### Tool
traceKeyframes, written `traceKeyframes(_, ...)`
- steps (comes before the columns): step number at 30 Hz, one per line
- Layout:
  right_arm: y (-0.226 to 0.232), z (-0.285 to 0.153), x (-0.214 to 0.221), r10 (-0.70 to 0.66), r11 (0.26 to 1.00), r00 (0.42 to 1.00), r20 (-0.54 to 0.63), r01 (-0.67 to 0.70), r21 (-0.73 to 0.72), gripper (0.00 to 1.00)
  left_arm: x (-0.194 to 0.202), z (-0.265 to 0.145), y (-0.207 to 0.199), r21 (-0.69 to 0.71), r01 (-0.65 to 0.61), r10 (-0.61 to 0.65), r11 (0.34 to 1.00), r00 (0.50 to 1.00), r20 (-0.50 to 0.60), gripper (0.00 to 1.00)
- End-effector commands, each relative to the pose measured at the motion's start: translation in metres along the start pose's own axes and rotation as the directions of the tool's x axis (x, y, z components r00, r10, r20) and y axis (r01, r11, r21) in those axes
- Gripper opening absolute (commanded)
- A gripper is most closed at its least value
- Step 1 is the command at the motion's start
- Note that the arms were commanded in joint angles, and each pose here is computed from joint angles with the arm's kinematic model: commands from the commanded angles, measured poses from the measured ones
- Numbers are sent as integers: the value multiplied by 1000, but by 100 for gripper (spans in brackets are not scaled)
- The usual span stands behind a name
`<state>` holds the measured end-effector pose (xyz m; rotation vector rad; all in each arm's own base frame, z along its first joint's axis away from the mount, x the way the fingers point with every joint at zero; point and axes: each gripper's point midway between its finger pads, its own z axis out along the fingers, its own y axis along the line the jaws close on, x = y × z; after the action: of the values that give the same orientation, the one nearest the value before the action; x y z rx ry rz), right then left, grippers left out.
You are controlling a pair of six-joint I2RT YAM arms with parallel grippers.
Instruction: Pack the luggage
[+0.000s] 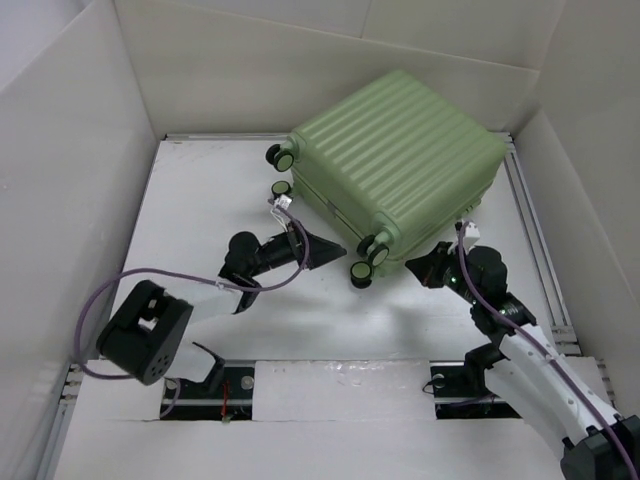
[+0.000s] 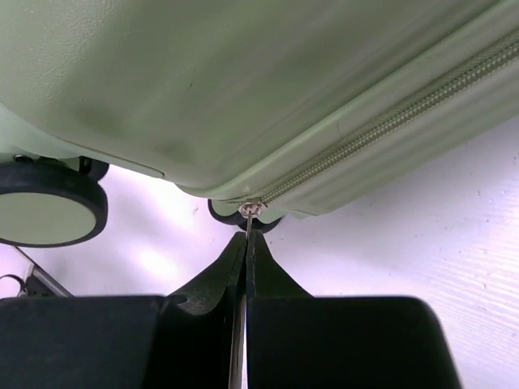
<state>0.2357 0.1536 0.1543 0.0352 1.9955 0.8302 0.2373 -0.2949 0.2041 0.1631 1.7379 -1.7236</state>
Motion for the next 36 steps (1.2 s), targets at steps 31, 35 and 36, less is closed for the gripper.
traceKeyframes(31,38,-15,-3,7,992,1000,6,-6,-129,0,54,144,-36,-52,-522,479,851,814,-328,41)
traceKeyframes(35,52,-19,8,26,982,1000,-12,-28,-187,0,61,164,-56,23,-482,463,876,828,-317,18)
traceKeyframes(36,56,-19,14,33,979,999,-27,-38,-202,0,62,168,-63,49,-463,454,885,835,-310,16)
